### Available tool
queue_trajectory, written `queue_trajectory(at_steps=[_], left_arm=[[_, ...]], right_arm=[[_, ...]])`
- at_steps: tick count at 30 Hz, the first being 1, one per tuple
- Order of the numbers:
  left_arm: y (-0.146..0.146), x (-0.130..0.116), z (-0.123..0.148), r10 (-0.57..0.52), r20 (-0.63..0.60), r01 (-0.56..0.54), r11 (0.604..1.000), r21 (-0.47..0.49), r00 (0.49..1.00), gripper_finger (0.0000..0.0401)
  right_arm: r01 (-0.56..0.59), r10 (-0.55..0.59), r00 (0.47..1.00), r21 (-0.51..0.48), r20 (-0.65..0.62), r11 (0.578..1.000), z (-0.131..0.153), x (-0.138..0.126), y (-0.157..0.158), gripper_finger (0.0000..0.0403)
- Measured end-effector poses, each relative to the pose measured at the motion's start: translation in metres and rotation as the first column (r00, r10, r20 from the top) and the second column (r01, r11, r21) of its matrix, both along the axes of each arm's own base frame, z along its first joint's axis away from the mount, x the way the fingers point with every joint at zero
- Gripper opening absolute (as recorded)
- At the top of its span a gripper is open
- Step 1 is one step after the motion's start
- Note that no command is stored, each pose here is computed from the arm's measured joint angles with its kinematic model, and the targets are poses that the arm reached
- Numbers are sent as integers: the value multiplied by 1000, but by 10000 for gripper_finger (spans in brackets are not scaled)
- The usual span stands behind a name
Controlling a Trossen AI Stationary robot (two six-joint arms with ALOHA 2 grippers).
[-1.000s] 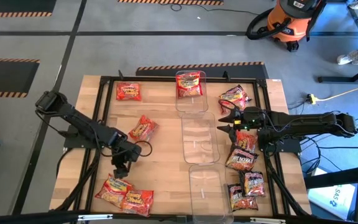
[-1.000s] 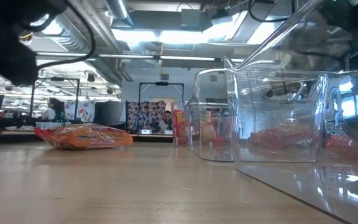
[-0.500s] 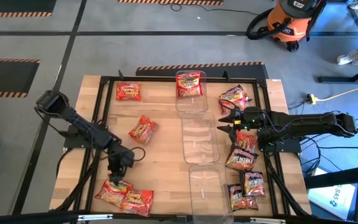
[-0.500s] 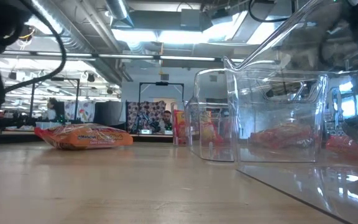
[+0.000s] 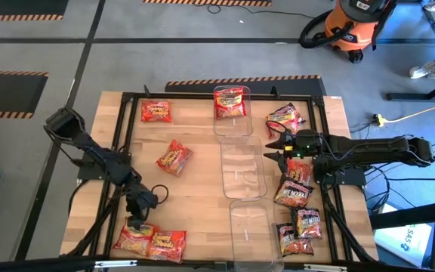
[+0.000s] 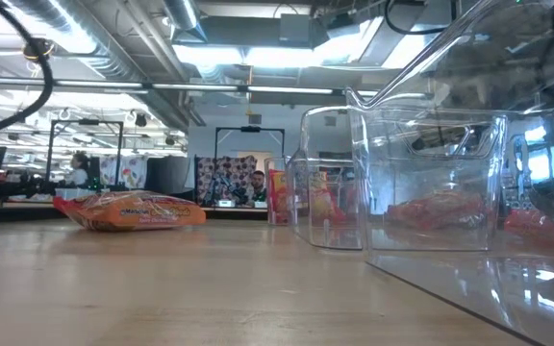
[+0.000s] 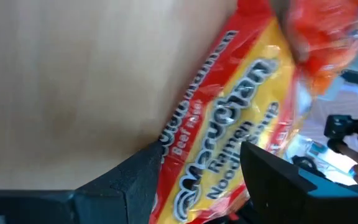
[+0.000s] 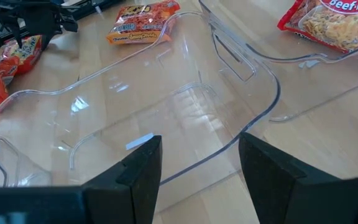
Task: Sort Maruchan noodles
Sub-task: Put the red noodle pack into the top transparent bin
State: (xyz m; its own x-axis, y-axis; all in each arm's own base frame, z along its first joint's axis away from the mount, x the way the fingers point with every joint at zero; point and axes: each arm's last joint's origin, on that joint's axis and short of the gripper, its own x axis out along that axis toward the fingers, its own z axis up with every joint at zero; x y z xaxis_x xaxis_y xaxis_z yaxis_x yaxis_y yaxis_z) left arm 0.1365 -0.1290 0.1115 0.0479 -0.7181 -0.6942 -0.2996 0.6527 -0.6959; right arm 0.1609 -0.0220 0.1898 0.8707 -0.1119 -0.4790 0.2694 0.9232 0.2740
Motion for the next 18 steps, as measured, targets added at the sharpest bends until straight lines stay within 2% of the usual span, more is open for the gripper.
queue_trajectory(at_steps=[13, 18], left_arm=[[2, 0, 2, 15, -42, -16, 1000, -22, 999, 214], [6, 2, 13, 52, -5, -52, 997, -56, 999, 214]], right_arm=[[11, -11, 1000, 19, 4, 1000, 0, 0, 0, 193], [12, -12, 1000, 20, 4, 1000, 0, 0, 0, 193]])
